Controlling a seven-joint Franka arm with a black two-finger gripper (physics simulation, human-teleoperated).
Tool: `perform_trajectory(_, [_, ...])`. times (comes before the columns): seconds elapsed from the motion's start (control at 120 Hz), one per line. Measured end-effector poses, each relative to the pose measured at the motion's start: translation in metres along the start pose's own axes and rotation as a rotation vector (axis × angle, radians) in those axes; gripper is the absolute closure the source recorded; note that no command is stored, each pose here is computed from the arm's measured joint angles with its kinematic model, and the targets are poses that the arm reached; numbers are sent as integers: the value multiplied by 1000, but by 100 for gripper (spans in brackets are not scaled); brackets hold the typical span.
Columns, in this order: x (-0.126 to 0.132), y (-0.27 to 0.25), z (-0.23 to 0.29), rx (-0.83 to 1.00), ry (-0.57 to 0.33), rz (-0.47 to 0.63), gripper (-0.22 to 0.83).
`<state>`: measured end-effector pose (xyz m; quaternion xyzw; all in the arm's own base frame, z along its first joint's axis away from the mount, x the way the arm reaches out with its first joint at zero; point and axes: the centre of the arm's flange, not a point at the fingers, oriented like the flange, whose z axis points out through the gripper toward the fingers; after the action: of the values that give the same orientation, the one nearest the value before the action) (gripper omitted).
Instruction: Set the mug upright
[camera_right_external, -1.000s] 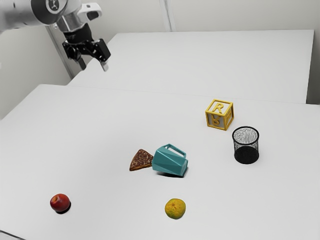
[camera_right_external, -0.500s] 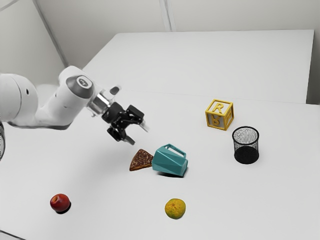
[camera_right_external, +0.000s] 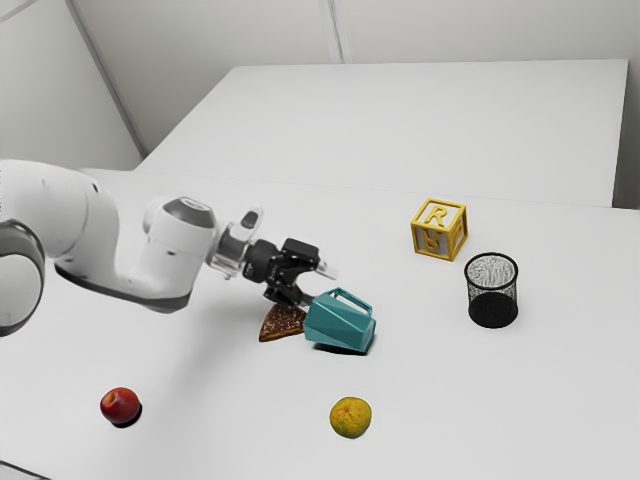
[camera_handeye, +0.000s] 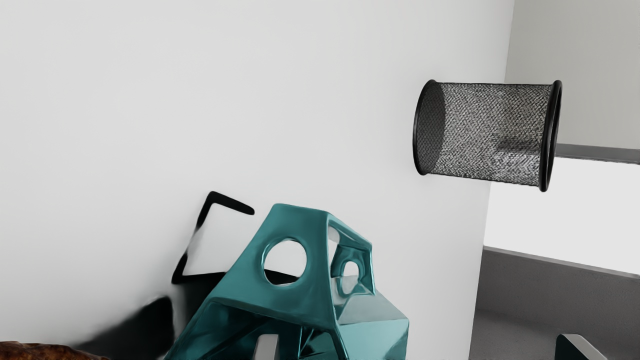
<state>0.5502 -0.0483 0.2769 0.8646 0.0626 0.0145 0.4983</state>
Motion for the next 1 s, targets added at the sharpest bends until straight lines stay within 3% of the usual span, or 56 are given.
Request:
perform_trajectory(0.275, [-22,-1,8,-21,3,97,0])
perform_trajectory(0.558, [-27,7,29,-35,2,179,2])
perform_trajectory(0.792, [-26,5,30,-38,19,206,52])
perform_trajectory(1.0, [-25,13,27,-59,31,224,71])
